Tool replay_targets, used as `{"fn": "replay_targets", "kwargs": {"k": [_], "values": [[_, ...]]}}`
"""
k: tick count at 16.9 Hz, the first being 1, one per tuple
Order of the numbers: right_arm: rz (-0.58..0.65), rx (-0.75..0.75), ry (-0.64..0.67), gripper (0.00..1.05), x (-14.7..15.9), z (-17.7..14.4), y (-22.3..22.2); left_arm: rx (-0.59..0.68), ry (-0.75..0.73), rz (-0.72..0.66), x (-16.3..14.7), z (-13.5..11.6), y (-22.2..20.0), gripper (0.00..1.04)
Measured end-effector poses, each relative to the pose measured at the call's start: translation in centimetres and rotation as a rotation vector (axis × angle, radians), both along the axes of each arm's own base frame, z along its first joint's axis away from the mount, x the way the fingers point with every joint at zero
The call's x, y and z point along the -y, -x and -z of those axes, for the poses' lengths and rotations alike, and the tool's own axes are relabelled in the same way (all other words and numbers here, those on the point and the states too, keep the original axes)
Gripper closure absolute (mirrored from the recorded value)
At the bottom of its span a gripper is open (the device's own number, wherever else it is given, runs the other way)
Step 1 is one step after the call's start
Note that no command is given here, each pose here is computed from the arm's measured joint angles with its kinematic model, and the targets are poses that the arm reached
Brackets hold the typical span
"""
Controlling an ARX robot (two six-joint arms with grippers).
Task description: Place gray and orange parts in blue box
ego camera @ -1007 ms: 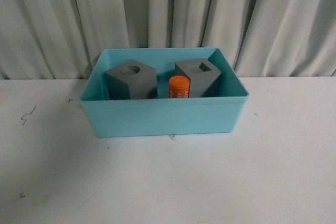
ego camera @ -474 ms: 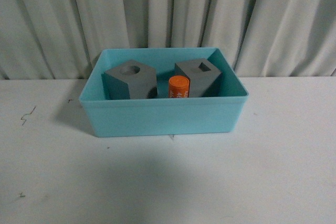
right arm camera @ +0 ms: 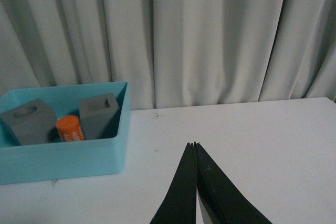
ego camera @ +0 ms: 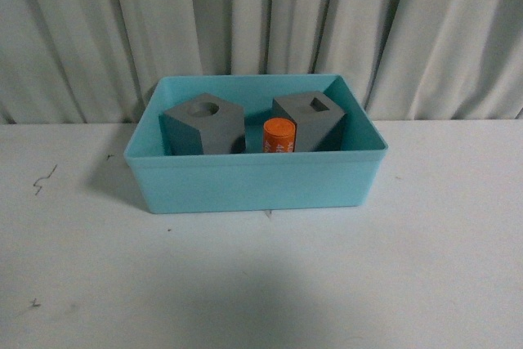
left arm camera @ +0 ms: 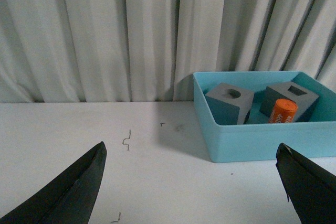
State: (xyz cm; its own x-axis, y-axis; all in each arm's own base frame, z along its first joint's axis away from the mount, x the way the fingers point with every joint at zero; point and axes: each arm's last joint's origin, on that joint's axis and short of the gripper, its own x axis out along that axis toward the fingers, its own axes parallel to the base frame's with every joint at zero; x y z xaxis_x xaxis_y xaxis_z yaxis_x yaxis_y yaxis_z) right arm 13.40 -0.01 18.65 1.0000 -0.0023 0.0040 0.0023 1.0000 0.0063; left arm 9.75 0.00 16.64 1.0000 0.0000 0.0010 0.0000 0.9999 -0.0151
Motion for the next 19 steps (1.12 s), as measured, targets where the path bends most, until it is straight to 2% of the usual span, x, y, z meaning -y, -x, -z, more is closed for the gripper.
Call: {"fn": "replay_targets", "kwargs": {"k": [7, 19], "values": [[0.0, -0.005, 0.0, 1.03, 0.0, 1.7, 1.5, 0.0, 0.0, 0.0, 0.0, 0.0, 0.0, 0.07], [0.0, -0.019, 0.0, 1.03, 0.0, 1.9, 2.9, 0.0, 0.0, 0.0, 0.0, 0.0, 0.0, 0.07]]}}
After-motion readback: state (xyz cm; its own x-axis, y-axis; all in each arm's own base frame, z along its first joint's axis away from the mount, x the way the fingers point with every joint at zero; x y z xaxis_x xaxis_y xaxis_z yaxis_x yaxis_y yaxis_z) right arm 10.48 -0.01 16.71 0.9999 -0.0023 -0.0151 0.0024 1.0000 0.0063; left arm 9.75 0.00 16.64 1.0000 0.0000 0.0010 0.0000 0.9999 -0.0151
